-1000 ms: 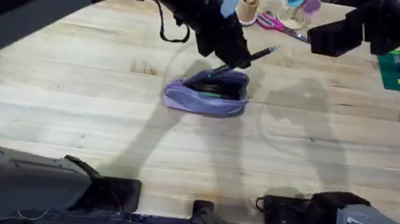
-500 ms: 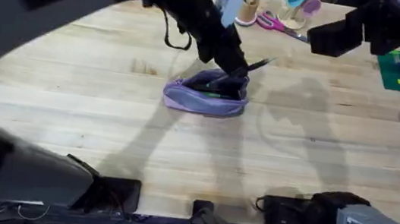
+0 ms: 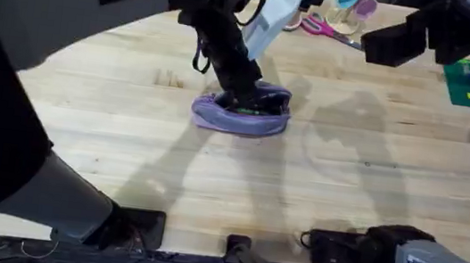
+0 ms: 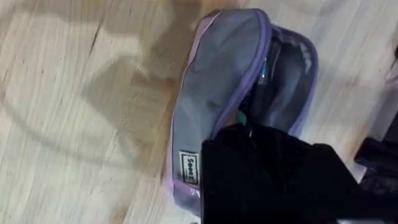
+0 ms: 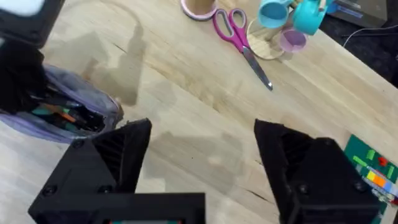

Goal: Unzip the bag, pick up the pens from the table one at a time and place them inside, then zip the bag closed.

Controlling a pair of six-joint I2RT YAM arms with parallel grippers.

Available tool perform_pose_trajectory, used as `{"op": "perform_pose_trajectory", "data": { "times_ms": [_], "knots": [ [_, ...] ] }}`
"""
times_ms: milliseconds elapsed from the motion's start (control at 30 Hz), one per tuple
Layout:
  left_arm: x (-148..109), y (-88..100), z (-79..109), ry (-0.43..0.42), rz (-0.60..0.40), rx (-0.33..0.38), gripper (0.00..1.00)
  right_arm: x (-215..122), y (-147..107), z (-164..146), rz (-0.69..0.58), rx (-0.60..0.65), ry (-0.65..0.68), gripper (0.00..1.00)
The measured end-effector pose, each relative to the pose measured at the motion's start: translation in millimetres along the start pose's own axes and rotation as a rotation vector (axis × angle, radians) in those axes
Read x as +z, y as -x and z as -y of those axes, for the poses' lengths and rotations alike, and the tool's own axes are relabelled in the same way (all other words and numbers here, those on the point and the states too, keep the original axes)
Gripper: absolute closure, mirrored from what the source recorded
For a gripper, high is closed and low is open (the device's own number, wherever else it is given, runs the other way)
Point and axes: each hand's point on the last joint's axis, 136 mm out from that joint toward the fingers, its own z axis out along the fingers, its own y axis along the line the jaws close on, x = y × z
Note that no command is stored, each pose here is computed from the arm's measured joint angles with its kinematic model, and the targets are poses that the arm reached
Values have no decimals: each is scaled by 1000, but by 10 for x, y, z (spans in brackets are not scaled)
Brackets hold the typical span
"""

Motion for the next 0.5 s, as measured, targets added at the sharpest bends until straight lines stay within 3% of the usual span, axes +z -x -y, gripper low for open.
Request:
{"op": "perform_pose_trajectory", "data": {
  "times_ms": [200,267,400,500],
  "knots": [
    [5,-28,-21,19,-19,4,921,0,0,0,0,0,0,5],
    [4,-63,-40,31,-36,5,667,1,0,0,0,0,0,5],
    [0,-97,-56,42,-53,-1,58,0,0,0,0,0,0,5],
    [1,-97,-56,42,-52,0,8,0,0,0,0,0,0,5]
  ]
}}
